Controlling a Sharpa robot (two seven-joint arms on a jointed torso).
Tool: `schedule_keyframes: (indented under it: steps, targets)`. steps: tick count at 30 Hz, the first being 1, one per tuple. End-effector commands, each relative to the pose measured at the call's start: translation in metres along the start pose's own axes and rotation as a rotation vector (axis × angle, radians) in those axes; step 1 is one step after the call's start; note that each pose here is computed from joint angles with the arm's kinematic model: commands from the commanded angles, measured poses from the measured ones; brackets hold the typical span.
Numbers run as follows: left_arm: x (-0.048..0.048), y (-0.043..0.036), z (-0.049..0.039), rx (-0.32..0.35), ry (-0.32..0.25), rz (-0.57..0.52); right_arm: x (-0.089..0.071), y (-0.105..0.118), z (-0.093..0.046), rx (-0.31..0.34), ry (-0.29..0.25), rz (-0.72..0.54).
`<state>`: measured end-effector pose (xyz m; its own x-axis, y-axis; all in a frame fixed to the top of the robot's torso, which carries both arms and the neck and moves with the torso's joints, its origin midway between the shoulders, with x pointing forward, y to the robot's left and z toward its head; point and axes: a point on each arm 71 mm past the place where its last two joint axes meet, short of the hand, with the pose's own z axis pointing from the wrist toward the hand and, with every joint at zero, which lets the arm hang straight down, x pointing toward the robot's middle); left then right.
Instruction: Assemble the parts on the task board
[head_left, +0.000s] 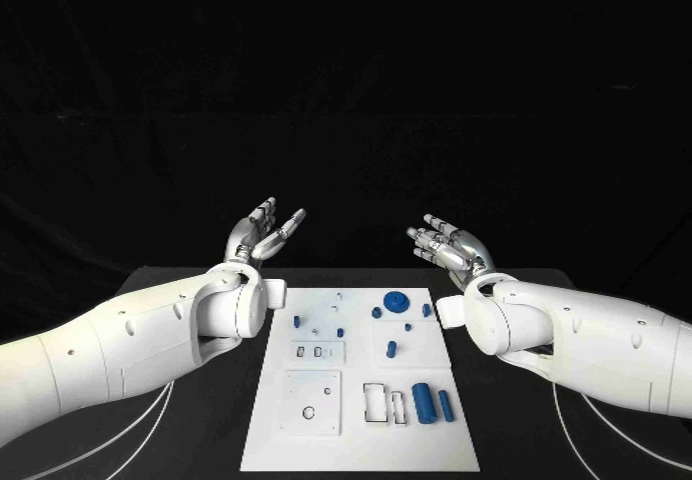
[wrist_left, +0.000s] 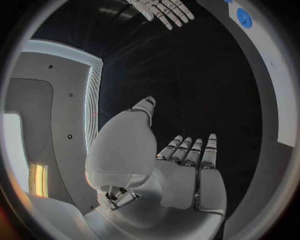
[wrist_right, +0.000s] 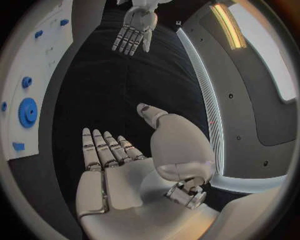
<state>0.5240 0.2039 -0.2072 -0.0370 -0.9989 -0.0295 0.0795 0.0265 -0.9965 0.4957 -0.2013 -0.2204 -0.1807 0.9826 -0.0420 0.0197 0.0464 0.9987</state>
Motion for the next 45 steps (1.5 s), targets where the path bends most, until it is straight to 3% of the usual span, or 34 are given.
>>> schedule_keyframes:
  steps: [1, 8, 9, 12, 21, 27, 37, 45]
  targets:
    - [0.0065, -0.0042, 0.0019, 0.043, 0.079, -0.031, 0.010, 0.000, 0.003, 0.025, 0.189, 0.001]
    - [0.0065, -0.0042, 0.0019, 0.043, 0.079, -0.031, 0.009, 0.001, 0.007, 0.035, 0.237, -0.014]
    - [-0.0129, -0.0116, -0.0044, 0.054, 0.085, -0.034, -0.013, 0.018, 0.011, -0.184, 0.168, -0.405]
    - [-0.0169, -0.0160, -0.0045, 0.063, 0.085, -0.029, -0.016, 0.023, 0.011, -0.223, 0.177, -0.489]
    - [-0.0185, -0.0258, -0.0072, 0.084, 0.119, -0.001, -0.016, 0.034, 0.013, -0.269, 0.235, -0.665]
    - [-0.0170, -0.0332, -0.0136, 0.095, 0.158, 0.010, -0.014, 0.041, 0.014, -0.290, 0.287, -0.812]
    - [-0.0116, -0.0529, -0.0302, 0.120, 0.240, 0.012, 0.002, 0.050, 0.012, -0.320, 0.394, -1.238]
    - [-0.0045, -0.0653, -0.0436, 0.132, 0.288, -0.009, 0.012, 0.051, 0.010, -0.324, 0.422, -1.419]
